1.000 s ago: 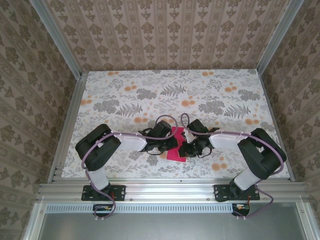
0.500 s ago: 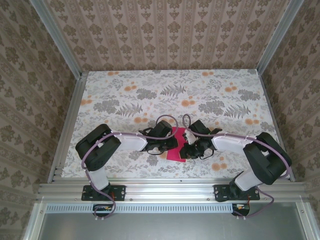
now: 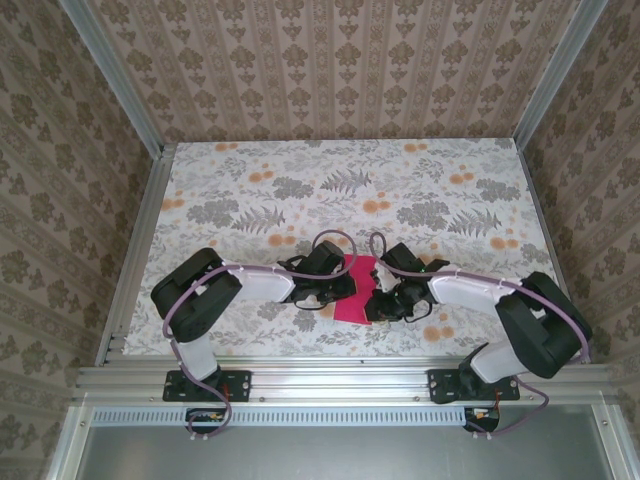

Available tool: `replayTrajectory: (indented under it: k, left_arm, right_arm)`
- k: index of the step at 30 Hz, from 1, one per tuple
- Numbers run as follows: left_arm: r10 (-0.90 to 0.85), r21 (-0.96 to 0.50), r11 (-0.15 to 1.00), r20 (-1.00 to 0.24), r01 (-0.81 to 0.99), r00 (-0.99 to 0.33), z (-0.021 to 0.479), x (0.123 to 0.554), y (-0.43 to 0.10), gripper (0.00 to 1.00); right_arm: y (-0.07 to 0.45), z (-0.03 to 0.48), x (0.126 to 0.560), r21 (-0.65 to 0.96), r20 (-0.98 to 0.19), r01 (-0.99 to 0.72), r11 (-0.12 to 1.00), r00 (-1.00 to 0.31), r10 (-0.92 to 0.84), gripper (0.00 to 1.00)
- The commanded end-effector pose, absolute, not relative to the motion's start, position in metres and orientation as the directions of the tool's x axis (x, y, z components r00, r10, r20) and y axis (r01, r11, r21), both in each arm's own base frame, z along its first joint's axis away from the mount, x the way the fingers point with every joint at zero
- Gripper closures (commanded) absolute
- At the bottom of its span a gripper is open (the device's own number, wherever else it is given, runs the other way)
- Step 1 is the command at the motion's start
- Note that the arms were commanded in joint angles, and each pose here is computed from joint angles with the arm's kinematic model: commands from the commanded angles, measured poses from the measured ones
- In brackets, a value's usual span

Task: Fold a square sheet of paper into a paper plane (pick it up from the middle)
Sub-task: Fold the triangle a second time at the center of the table.

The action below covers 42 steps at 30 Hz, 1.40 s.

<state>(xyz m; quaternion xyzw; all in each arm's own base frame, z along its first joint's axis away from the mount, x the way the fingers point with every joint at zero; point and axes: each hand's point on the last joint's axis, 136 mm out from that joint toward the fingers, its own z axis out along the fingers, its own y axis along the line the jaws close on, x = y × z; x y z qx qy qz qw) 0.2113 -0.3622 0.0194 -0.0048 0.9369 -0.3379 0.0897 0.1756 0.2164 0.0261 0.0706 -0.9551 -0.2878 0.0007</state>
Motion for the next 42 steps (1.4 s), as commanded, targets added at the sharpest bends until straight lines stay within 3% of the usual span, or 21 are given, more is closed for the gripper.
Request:
replayTrajectory:
  k: [1,6,17,21,28,35,42]
  left_arm:
    - [-0.033,-0.550,0.834,-0.127,0.043,-0.991,-0.002,0.198,-0.346,0.89]
    - [-0.029,-0.549,0.834,-0.128,0.047,-0.991,-0.003,0.198,-0.346,0.89]
    - [-0.025,-0.544,0.838,-0.129,0.049,-0.991,-0.003,0.197,-0.345,0.89]
    - [-0.022,-0.545,0.837,-0.131,0.054,-0.991,-0.001,0.198,-0.346,0.89]
    - [-0.023,-0.541,0.839,-0.133,0.053,-0.991,-0.002,0.198,-0.345,0.89]
    - [-0.019,-0.545,0.837,-0.139,0.061,-0.990,0.001,0.199,-0.348,0.89]
    - [-0.011,-0.552,0.830,-0.153,0.076,-0.988,0.006,0.200,-0.349,0.87]
  right_arm:
    - [0.224,0.041,0.173,0.585,-0.042,-0.137,0.800,-0.989,-0.139,0.81]
    - [0.231,0.036,0.172,0.619,-0.033,-0.132,0.774,-0.989,-0.143,0.81]
    - [0.199,-0.008,0.150,0.497,0.068,-0.058,0.866,-0.992,-0.106,0.81]
    - [0.203,0.009,0.153,0.524,0.034,-0.071,0.849,-0.994,-0.104,0.81]
    - [0.236,0.065,0.195,0.633,-0.155,-0.152,0.759,-0.986,-0.069,0.81]
    - [0.238,0.027,0.192,0.620,-0.061,-0.097,0.779,-0.995,-0.076,0.82]
    - [0.209,-0.022,0.169,0.507,0.043,-0.031,0.861,-0.997,-0.061,0.83]
